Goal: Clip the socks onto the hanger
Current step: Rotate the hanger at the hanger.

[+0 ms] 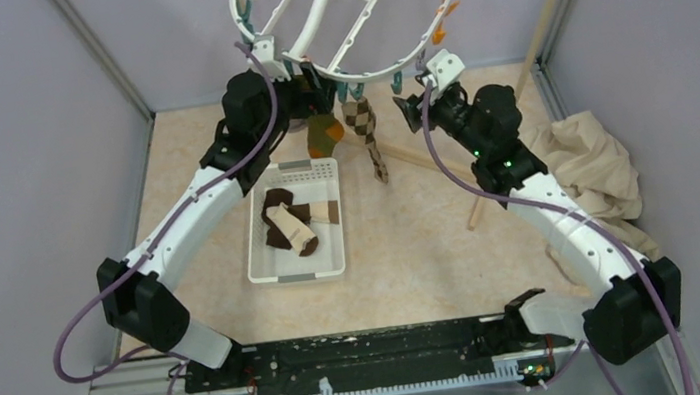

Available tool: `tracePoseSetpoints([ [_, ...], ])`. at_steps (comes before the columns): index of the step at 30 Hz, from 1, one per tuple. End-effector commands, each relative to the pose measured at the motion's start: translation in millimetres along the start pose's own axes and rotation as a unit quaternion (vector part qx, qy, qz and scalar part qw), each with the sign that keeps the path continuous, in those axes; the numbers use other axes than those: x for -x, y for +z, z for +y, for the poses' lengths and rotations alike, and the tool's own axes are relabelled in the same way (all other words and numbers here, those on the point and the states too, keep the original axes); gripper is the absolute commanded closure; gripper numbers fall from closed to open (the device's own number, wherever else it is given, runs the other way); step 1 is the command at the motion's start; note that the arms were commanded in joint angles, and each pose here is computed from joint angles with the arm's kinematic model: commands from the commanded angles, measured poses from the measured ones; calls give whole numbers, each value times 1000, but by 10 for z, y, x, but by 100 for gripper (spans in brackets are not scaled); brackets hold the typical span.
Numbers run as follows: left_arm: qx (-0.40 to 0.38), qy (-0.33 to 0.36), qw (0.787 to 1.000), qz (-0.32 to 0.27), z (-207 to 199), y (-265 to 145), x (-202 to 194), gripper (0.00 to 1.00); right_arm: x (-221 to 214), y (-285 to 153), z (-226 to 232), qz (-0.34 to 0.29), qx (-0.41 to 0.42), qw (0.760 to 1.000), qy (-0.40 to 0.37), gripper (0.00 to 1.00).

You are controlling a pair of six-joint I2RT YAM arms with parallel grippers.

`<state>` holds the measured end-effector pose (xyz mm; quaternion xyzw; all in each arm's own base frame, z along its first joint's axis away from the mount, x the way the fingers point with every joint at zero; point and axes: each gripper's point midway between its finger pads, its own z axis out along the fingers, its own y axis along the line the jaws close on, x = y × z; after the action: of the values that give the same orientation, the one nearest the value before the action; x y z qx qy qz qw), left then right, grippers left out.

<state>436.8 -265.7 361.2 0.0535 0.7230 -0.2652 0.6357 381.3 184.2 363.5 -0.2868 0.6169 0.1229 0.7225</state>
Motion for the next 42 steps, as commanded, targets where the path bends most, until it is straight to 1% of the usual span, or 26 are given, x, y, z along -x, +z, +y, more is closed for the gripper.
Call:
tracePoseSetpoints([
  [1, 7, -13, 1000, -26, 22, -43, 329, 5, 390, -278, -160, -48, -44, 998, 23, 43],
  [4, 19, -26, 999, -29, 118, -37, 378, 5, 431, -418, -352, -57, -97, 992, 54, 45],
  [8, 29, -35, 998, -36, 187, -81, 420, 5, 459, -501, -659, -54, -182, 978, 87, 47],
  [12, 49, -35, 998, -26, 292, -100, 381, 5, 442, -471, -801, -56, -220, 968, 108, 48],
  [14, 53, -35, 998, -24, 318, -99, 375, 5, 473, -435, -808, -62, -217, 968, 109, 48],
  [18, 47, -40, 998, -22, 306, -88, 363, 5, 456, -225, -831, -65, -209, 970, 107, 48],
  [21, 38, -43, 998, -21, 275, -85, 360, 5, 459, -22, -778, -69, -180, 975, 108, 48],
  [22, 38, -42, 998, -22, 270, -89, 370, 5, 480, 24, -735, -76, -167, 976, 119, 48],
  [25, 37, -40, 998, -23, 261, -126, 401, 5, 531, 58, -635, -90, -139, 976, 140, 48],
  [29, 20, -51, 998, -29, 175, -234, 474, 4, 534, 42, -382, -95, -92, 980, 150, 48],
  [33, -28, -69, 997, -31, -21, -360, 517, 4, 559, 20, -96, -103, -58, 983, 143, 48],
  [35, -48, -67, 996, -24, -112, -388, 510, 5, 561, 37, 23, -103, -42, 983, 145, 48],
  [38, -56, -55, 997, -14, -191, -431, 550, 5, 537, 78, 183, -99, -20, 984, 146, 48],
  [42, -68, -50, 996, -29, -305, -569, 673, 5, 543, 79, 406, -100, 4, 984, 147, 48],
])
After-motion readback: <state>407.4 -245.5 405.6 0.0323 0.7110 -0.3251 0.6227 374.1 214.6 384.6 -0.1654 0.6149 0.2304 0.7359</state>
